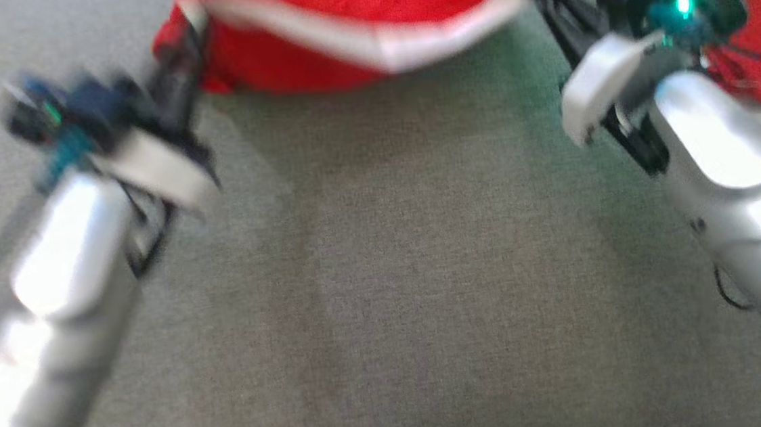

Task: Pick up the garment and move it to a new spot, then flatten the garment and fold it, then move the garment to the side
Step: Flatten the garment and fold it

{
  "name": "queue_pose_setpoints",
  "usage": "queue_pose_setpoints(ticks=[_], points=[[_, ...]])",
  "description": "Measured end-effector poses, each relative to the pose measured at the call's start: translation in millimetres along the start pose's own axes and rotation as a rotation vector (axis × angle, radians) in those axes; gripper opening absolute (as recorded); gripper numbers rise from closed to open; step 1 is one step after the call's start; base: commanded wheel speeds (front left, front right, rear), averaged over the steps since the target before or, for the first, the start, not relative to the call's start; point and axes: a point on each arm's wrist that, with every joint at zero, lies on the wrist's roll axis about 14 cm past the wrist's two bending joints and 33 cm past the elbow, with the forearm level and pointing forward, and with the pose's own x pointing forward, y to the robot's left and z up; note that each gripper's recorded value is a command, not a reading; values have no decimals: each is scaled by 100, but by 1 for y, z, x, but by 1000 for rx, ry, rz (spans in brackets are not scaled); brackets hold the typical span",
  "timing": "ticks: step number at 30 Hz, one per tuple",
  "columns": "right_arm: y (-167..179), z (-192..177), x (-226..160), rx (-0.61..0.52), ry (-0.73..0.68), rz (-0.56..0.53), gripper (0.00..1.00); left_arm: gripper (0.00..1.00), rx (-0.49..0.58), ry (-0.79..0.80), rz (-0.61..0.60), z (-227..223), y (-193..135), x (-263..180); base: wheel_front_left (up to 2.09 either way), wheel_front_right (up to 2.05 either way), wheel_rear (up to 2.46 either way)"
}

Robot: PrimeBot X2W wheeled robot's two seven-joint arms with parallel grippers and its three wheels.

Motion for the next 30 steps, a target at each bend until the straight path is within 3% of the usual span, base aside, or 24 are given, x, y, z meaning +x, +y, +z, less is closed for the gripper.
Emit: queue_pose_setpoints(ticks=[3,7,19,30], points=[[3,-13,-17,2,52,26,0,0,-36,42,-46,-18,-28,-26,0,0,0],[7,-15,-41,10,82,60,0,0,-23,76,-64,-26,-39,-58,0,0,0],[10,-5,-111,23,134,116,0,0,-30,41,-111,-8,-86,-112,0,0,0],[27,-58,-204,148,352,159,0,0,-101,46,-190,4,-148,-162,0,0,0]])
